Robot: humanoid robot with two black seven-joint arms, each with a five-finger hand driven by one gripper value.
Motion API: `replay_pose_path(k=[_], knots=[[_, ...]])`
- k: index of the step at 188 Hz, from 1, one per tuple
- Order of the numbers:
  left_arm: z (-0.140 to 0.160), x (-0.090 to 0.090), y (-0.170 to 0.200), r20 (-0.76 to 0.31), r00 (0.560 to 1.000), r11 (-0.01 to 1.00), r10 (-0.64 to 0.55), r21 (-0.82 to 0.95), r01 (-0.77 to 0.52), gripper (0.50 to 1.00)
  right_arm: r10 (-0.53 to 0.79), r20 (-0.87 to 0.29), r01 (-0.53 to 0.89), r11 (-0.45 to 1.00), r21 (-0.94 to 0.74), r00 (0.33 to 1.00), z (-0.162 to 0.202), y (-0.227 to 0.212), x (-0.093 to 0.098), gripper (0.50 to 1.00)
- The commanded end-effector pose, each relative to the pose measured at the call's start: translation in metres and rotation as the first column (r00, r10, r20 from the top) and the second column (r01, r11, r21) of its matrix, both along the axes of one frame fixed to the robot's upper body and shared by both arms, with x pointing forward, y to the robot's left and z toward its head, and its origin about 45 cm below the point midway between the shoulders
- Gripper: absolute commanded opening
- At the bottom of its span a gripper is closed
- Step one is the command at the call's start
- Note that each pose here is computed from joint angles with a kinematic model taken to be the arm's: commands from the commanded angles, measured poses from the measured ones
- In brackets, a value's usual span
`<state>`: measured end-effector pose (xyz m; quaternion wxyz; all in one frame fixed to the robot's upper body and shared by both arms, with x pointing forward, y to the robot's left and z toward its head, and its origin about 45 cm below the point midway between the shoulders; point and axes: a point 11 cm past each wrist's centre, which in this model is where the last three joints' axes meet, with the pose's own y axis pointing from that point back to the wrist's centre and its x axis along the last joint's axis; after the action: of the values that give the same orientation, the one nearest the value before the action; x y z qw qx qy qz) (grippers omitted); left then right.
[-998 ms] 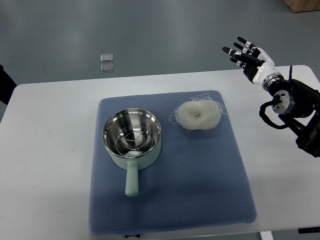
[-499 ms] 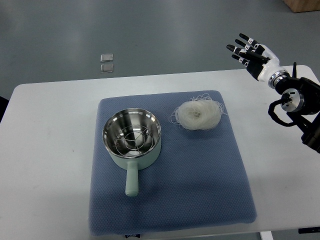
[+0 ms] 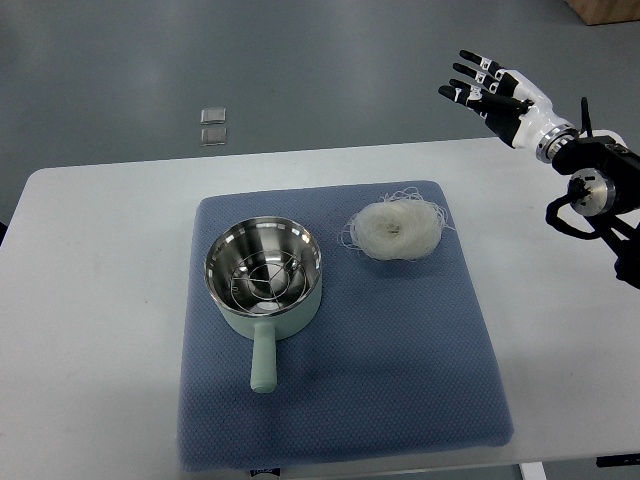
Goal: Put vermicelli into pot with right hand
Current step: 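Reach the right hand down over the white vermicelli bundle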
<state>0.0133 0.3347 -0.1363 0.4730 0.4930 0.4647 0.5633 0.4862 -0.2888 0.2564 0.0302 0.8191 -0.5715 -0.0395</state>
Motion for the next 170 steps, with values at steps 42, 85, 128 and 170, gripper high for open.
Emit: replay_pose_path(k=[42,85,128,170], knots=[[0.000,0.000,0.000,0.000,1.000,1.000,0.000,-0.001,0.000,1.000,0.466,0.005,-0.364,0.697,-0.618,0.885,0.017,0.049,-0.019,0.919],[0.000,0.000,0.000,0.000,1.000,1.000,0.000,-0.001,0.000,1.000,0.625,-0.143,-0.459,0.380,-0.803,0.768,0.016,0.073,-0.030,0.917],[0.000,0.000,0.000,0.000,1.000,1.000,0.000,-0.001,0.000,1.000,0.650,-0.284,-0.462,0.118,-0.879,0.705,-0.003,0.080,-0.035,0.917],[0.000,0.000,-0.002,0.001,1.000,1.000,0.001,-0.005,-0.001,1.000,0.608,-0.370,-0.470,0.006,-0.882,0.702,-0.032,0.100,-0.036,0.913]])
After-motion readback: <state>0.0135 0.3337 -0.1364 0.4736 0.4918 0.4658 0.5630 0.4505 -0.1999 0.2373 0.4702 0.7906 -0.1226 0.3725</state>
